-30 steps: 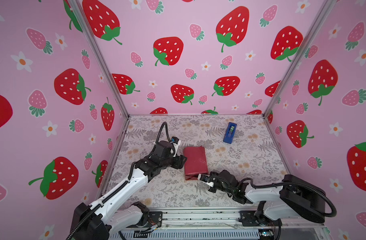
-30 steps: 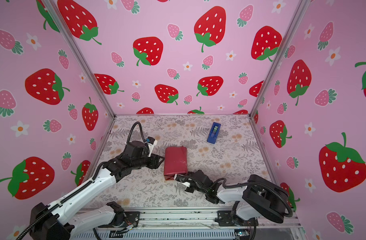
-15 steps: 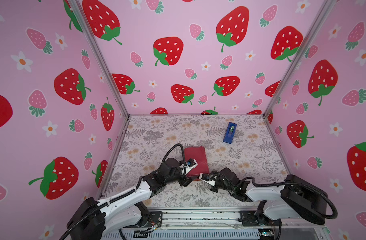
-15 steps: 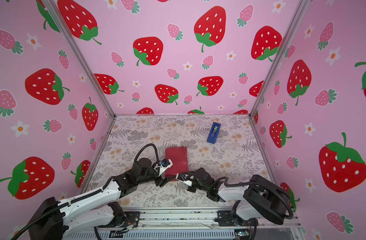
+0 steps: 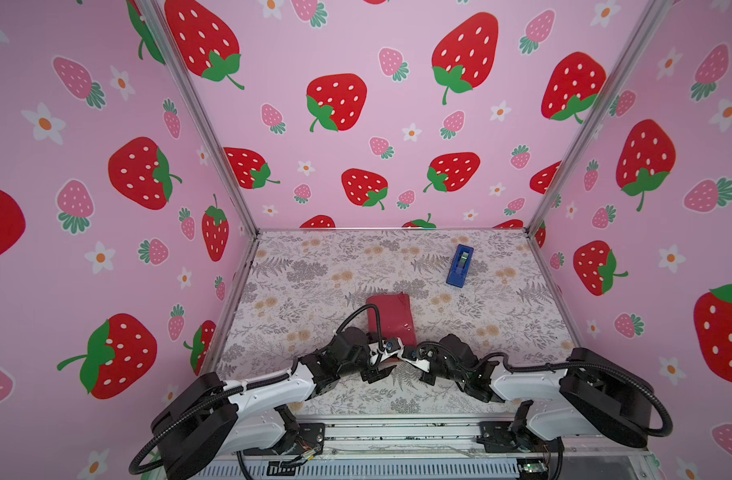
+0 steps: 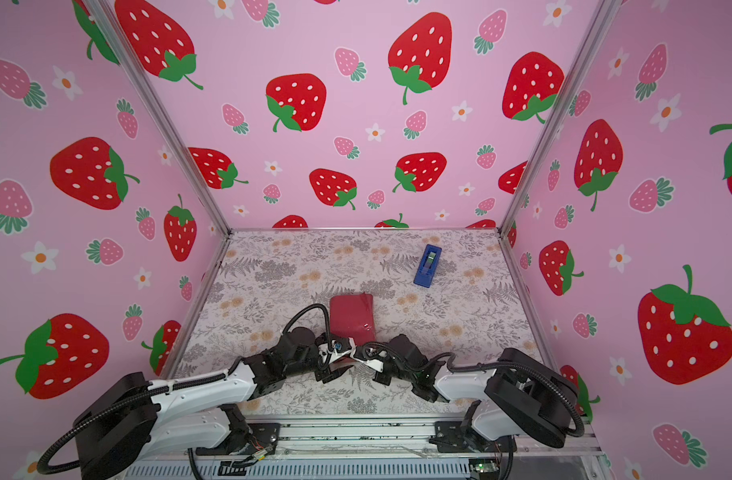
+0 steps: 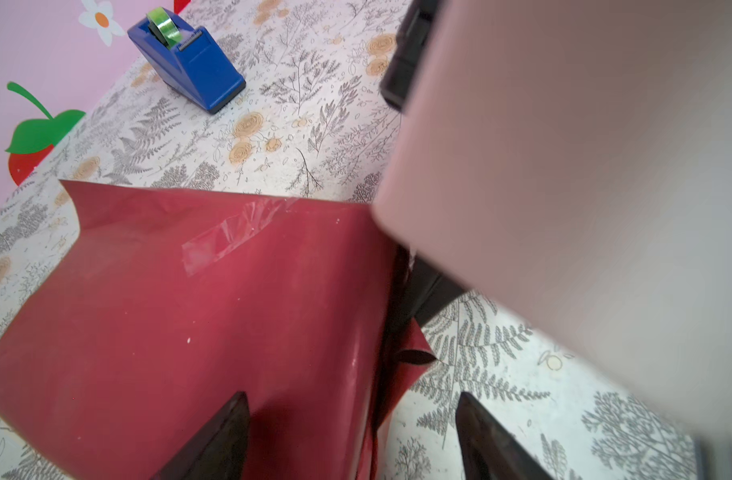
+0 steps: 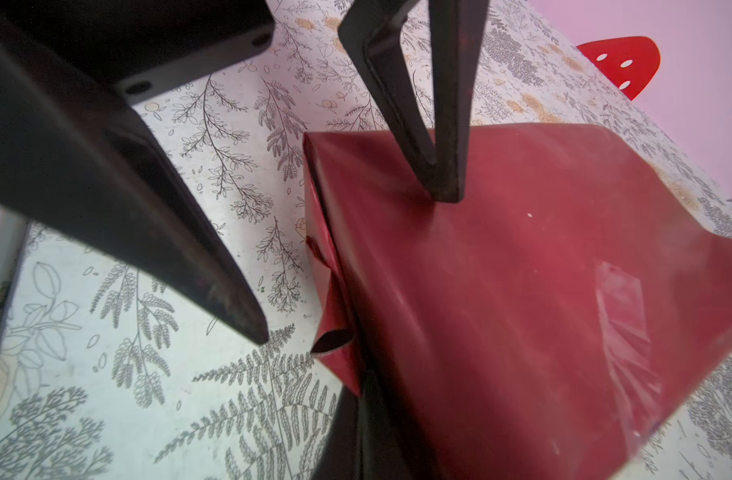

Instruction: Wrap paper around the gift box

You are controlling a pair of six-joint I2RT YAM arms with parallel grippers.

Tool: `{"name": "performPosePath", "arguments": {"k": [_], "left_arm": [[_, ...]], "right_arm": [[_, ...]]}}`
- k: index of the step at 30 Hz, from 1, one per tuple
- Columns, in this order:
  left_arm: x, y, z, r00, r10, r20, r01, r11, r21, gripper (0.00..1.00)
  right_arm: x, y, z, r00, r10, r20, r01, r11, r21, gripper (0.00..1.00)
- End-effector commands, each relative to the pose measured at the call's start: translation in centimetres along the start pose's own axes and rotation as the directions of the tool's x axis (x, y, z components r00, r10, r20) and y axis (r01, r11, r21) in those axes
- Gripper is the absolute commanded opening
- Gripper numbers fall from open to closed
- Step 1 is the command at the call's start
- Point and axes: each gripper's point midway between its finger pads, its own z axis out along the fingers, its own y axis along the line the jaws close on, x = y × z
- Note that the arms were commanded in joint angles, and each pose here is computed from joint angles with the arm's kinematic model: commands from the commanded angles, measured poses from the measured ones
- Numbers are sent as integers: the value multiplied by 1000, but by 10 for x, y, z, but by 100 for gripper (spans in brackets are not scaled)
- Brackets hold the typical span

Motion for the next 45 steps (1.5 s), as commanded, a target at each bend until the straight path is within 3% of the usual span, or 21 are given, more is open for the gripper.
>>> {"name": "performPosePath", "arguments": {"k": [1, 6, 20, 45], "left_arm": [[4, 8, 5, 998, 57, -9, -57, 996, -62, 78], [8, 15, 10, 998, 63, -15, -64, 993, -103, 78], [15, 5, 16, 996, 78, -44, -81, 993, -80, 78], [17, -15, 9, 992, 129, 6, -129, 992, 6, 78]], "right_arm": [[-11, -2, 3, 999, 8, 32, -8, 1000, -15, 0], [-12, -2, 3, 999, 15, 32, -14, 1000, -16, 0], [-15, -12, 4, 995, 80, 60, -83, 996, 43, 0], [-13, -6, 2, 983, 169, 67, -161, 981, -105, 0]]}}
